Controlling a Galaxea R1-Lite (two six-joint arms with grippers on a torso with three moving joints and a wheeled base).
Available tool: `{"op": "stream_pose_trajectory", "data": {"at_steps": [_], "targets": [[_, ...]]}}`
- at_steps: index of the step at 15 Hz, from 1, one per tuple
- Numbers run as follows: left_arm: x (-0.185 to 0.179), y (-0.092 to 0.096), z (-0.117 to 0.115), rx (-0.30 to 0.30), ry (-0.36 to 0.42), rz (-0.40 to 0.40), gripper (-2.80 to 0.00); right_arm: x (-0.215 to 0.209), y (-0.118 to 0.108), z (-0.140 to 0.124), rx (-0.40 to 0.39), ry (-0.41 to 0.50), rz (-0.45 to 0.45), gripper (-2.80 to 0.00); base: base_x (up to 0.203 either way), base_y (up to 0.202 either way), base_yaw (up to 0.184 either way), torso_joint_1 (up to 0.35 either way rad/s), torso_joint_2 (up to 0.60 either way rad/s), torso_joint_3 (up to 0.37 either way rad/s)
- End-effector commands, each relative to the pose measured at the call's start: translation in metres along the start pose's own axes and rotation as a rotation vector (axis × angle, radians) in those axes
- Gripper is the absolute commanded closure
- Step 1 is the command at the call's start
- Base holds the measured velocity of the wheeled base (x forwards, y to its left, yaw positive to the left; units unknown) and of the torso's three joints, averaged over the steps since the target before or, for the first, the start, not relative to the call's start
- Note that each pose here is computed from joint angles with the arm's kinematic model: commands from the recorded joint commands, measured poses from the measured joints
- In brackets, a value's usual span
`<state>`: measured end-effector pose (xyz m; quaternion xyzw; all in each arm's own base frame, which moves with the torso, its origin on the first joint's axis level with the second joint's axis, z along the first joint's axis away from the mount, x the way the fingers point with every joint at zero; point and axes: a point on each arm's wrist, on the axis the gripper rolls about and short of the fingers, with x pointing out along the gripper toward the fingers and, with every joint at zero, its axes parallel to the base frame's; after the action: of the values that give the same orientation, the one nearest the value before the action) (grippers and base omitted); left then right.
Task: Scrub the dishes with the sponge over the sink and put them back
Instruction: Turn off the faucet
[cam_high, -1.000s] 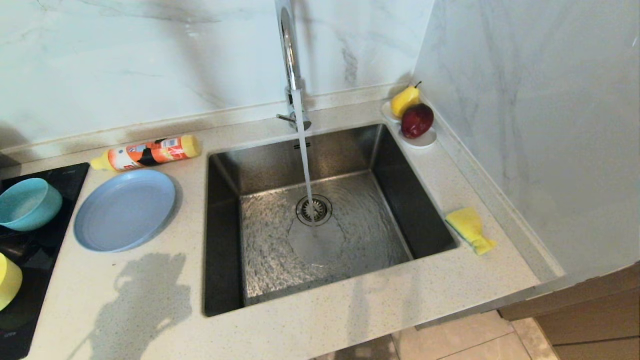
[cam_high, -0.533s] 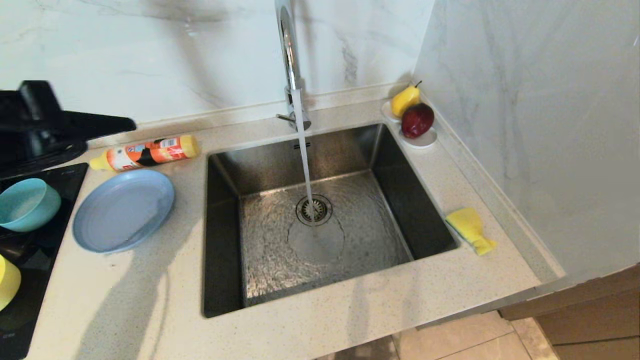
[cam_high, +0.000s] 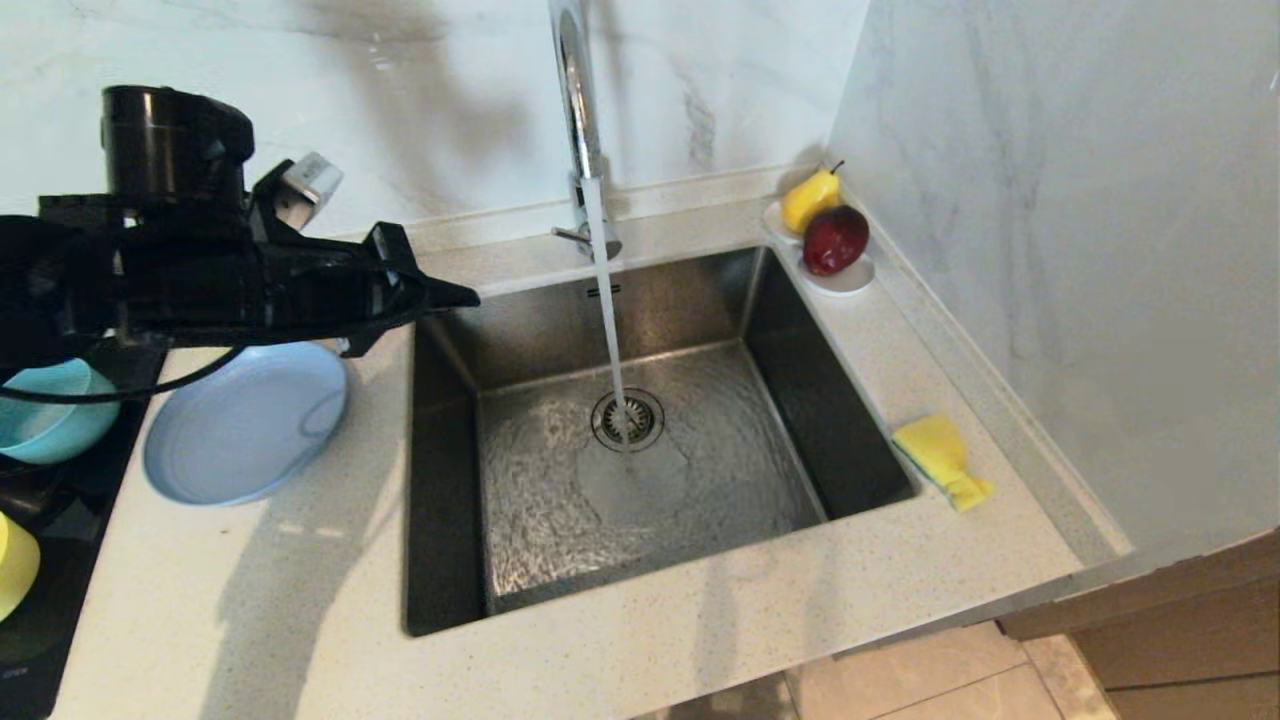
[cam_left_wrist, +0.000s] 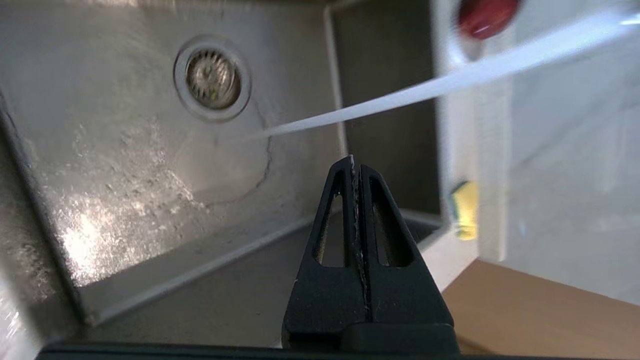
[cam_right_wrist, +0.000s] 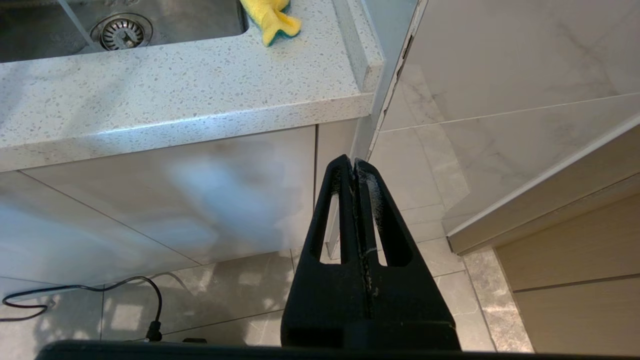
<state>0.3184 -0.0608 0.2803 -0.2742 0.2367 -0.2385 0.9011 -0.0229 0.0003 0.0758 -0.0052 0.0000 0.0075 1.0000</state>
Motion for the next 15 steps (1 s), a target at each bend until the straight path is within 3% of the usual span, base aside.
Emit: {"op": "stream_pose_trajectory", "data": {"at_steps": [1, 5, 8, 15], "targets": [[0.026, 0.015, -0.009, -0.056, 0.058, 0.021, 0.00, 0.000, 0.000, 0.000, 0.000, 0.002, 0.000, 0.00, 0.000, 0.000, 0.000, 0.000, 0.00, 0.000], [0.043, 0.023, -0.011, -0.121, 0.062, 0.015, 0.00, 0.000, 0.000, 0.000, 0.000, 0.002, 0.000, 0.00, 0.000, 0.000, 0.000, 0.000, 0.00, 0.000], [0.048, 0.022, -0.014, -0.145, 0.105, -0.036, 0.00, 0.000, 0.000, 0.000, 0.000, 0.002, 0.000, 0.00, 0.000, 0.000, 0.000, 0.000, 0.00, 0.000], [0.068, 0.019, -0.014, -0.173, 0.068, -0.099, 0.00, 0.000, 0.000, 0.000, 0.000, 0.002, 0.000, 0.00, 0.000, 0.000, 0.000, 0.000, 0.00, 0.000]]}}
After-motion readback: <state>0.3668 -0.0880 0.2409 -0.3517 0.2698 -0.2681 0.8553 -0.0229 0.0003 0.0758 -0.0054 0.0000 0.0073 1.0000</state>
